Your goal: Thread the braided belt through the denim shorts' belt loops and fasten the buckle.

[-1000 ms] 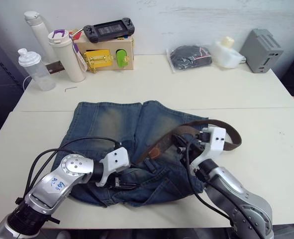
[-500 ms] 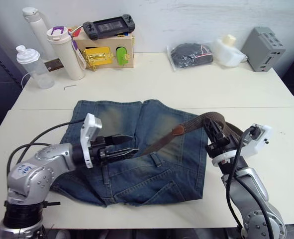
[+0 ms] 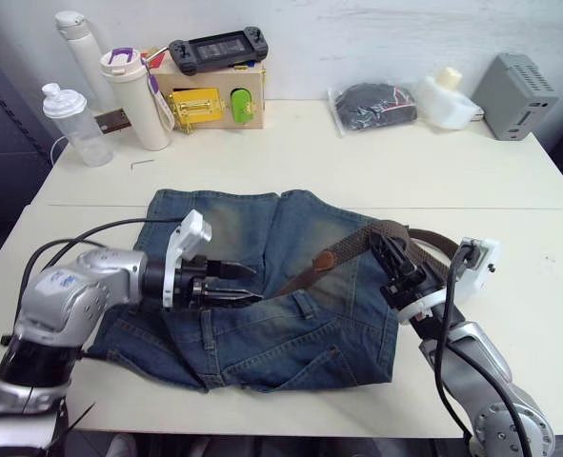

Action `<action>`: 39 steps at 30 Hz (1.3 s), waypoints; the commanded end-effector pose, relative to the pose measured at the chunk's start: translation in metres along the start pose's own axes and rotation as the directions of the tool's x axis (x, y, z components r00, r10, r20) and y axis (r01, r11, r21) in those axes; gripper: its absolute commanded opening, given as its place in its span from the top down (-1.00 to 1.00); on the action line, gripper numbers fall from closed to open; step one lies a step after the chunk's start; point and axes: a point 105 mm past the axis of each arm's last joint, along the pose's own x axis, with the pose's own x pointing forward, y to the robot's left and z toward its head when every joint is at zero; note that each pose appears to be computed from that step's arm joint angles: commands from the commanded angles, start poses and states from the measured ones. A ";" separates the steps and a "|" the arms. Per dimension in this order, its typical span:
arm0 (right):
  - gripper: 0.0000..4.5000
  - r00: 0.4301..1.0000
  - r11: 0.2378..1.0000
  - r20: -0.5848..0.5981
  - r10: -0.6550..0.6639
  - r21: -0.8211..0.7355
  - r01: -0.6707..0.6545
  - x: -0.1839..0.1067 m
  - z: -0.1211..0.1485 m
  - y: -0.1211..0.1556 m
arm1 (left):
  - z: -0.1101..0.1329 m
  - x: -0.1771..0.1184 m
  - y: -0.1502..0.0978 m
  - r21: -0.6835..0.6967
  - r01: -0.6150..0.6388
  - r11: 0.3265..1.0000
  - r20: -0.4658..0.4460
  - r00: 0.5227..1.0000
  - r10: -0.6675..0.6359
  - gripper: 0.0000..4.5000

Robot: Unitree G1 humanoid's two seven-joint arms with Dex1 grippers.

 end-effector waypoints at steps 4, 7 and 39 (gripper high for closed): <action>1.00 0.992 0.995 0.076 0.097 0.009 -0.098 -0.019 0.027 0.021 | -0.021 0.005 0.035 -0.038 0.068 0.997 -0.147 0.986 -0.073 -0.54; 1.00 0.993 0.997 0.080 0.083 -0.001 -0.083 -0.021 0.029 0.020 | -0.022 0.019 0.037 -0.035 0.126 0.991 -0.169 0.977 -0.130 -0.54; 1.00 0.990 0.998 0.123 0.063 -0.035 -0.059 -0.023 0.040 0.012 | 0.015 0.110 0.027 0.566 0.459 0.684 -0.375 0.883 -0.282 0.97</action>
